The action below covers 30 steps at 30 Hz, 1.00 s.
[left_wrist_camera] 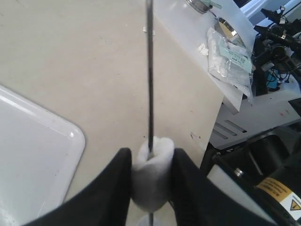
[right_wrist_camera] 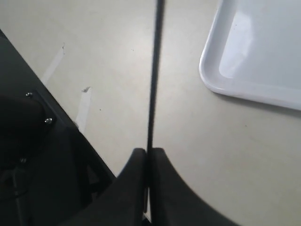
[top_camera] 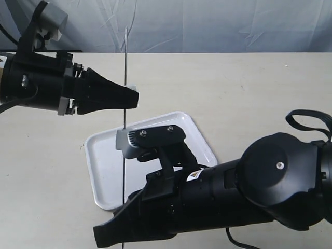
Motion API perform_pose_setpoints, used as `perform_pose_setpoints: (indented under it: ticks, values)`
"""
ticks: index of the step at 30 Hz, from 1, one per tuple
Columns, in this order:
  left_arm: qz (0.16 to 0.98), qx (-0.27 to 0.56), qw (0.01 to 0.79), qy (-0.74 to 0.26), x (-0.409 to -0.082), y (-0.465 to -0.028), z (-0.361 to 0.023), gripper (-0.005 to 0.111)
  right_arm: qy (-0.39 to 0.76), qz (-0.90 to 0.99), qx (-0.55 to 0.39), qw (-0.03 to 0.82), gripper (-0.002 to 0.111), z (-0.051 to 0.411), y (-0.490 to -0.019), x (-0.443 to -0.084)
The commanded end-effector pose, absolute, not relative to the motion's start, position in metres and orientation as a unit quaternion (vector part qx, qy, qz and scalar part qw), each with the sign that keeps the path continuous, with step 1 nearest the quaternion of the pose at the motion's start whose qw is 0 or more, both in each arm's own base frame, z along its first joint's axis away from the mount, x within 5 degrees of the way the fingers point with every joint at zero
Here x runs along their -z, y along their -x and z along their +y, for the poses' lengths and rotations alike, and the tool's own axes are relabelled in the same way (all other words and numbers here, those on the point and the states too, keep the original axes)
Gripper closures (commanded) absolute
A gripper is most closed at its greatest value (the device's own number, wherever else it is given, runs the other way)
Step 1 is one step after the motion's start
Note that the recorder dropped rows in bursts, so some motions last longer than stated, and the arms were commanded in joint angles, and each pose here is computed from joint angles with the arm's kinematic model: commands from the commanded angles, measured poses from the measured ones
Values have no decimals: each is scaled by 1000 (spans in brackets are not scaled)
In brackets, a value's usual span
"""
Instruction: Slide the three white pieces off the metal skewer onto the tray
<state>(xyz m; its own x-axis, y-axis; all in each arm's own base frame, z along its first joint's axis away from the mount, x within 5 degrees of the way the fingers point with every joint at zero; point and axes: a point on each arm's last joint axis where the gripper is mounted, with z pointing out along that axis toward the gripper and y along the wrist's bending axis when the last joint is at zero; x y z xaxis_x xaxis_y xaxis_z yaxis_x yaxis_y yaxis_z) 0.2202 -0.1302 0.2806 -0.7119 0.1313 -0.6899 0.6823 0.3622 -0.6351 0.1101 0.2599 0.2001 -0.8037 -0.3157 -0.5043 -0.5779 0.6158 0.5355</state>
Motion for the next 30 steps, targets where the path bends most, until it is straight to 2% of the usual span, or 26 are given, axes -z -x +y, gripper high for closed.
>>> perform_pose_setpoints:
  ticks: [1,5,16,23,30]
  values:
    - [764,494,312,-274,-301,-211,-121,78,260,876,-353,200,109,259,-112,-203]
    - [762,490,337,-258,-315,-206,-109,78,255,877,-350,209,109,259,-114,-203]
    - [751,526,313,-247,-325,-194,-110,78,249,878,-350,211,109,259,-115,-203]
    - [749,536,293,-257,-319,-192,-134,78,248,878,-350,211,109,259,-115,-203]
    - [765,500,321,-250,-316,-193,-149,78,252,878,-353,204,109,259,-113,-203]
